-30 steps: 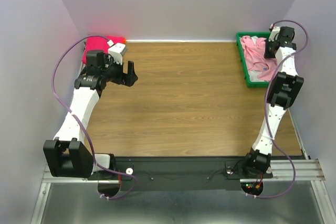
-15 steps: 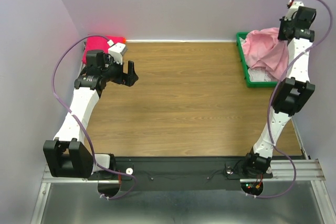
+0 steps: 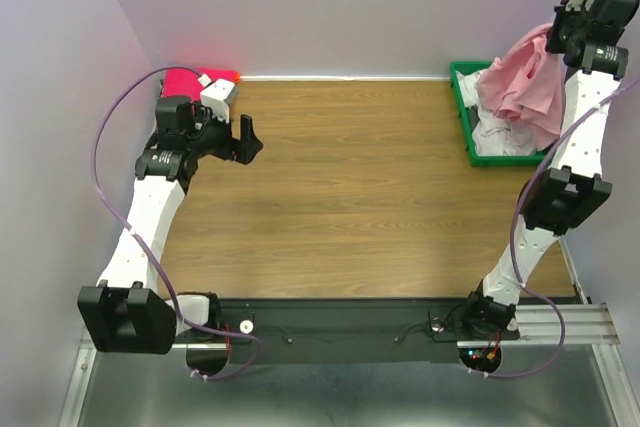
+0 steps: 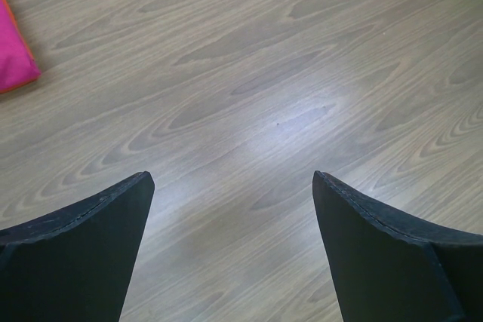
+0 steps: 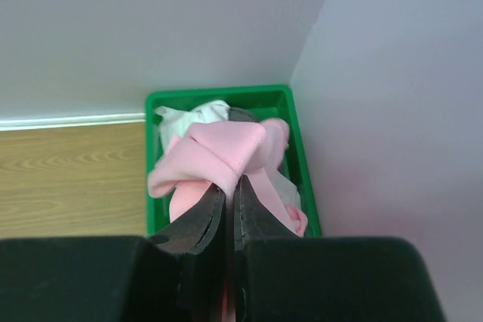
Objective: Fold and stack the t-shirts
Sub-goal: Grab the tshirt from the pile, then move the tshirt to the center of the board
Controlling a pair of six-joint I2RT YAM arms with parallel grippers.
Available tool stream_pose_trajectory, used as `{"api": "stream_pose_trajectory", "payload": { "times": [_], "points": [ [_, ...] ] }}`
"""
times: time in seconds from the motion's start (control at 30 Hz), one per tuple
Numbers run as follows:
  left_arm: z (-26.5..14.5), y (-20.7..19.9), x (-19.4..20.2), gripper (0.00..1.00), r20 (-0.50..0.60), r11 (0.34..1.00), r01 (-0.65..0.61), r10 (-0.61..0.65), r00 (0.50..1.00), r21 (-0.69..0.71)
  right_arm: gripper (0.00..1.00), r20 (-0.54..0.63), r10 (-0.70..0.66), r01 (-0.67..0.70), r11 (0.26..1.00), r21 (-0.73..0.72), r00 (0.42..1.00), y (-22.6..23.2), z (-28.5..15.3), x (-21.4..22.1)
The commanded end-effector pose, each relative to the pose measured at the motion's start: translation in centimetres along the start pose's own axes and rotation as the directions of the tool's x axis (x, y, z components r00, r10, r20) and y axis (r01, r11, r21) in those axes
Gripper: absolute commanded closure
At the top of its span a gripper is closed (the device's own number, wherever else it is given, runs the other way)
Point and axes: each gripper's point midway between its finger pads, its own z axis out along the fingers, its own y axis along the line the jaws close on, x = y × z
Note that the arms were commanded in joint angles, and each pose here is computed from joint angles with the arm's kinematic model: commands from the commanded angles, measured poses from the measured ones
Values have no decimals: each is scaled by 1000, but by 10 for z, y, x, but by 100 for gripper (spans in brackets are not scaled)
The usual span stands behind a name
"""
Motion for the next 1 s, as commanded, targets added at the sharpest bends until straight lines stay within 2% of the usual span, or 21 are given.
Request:
{"api": "stream_pose_trajectory", "payload": {
  "times": [0.0, 0.17, 0.3, 0.37, 0.4, 0.47, 0.5, 0.53, 0.57, 0.6, 0.63, 0.7, 0.77, 0.87, 0.93, 0.97],
  "points": [
    [-12, -4, -17, 1, 74, 1000, 2, -3, 997, 13, 99, 268, -10, 40, 994, -106, 963, 23, -77, -100],
    [-22, 2, -24, 1, 100, 998, 39, -44, 994, 47, 99, 402, 23, 74, 972, -223, 915, 52, -139, -149],
    [-30, 7, -28, 1, 120, 997, 51, -58, 991, 59, 99, 477, 73, 135, 912, -387, 876, 89, -185, -174],
    [-34, 9, -31, 1, 134, 997, 53, -60, 989, 61, 99, 446, 142, 108, 865, -490, 884, 108, -192, -169],
    [-38, 11, -32, 1, 141, 997, 55, -62, 988, 56, 99, 417, 189, 97, 811, -576, 889, 130, -208, -168],
    [-40, 11, -34, 1, 149, 996, 53, -62, 987, 65, 99, 351, 219, 73, 750, -658, 911, 157, -209, -154],
    [-42, 11, -35, 1, 150, 997, 50, -60, 987, 67, 99, 304, 228, 66, 690, -721, 925, 186, -212, -143],
    [-43, 12, -36, 1, 152, 997, 47, -56, 987, 63, 99, 217, 227, 18, 651, -759, 950, 206, -202, -114],
    [-44, 12, -38, 1, 154, 997, 37, -46, 987, 60, 99, 186, 205, 28, 596, -803, 961, 238, -206, -100],
    [-44, 12, -36, 2, 150, 997, 41, -50, 987, 61, 99, 143, 198, 5, 568, -823, 970, 254, -206, -85],
    [-45, 14, -36, 2, 147, 998, 34, -41, 988, 53, 99, 58, 176, -46, 539, -841, 983, 271, -198, -52],
    [-46, 15, -37, 2, 145, 999, 20, -26, 989, 43, 99, -18, 131, -79, 479, -874, 991, 309, -200, -18],
    [-47, 17, -35, 2, 137, 999, 5, -10, 990, 31, 99, -111, 69, -130, 426, -895, 991, 342, -198, 26],
    [-44, 22, -29, 3, 116, 1000, -21, 19, 993, 15, 99, -203, -24, -173, 427, -887, 979, 368, -183, 86],
    [-38, 29, -15, 4, 66, 999, -42, 42, 997, 8, 67, -259, -73, -201, 442, -874, 963, 375, -172, 120],
    [-35, 34, -10, 4, 45, 997, -73, 72, 996, 2, 58, -316, -120, -214, 514, -831, 941, 371, -153, 152]
  ]
}}
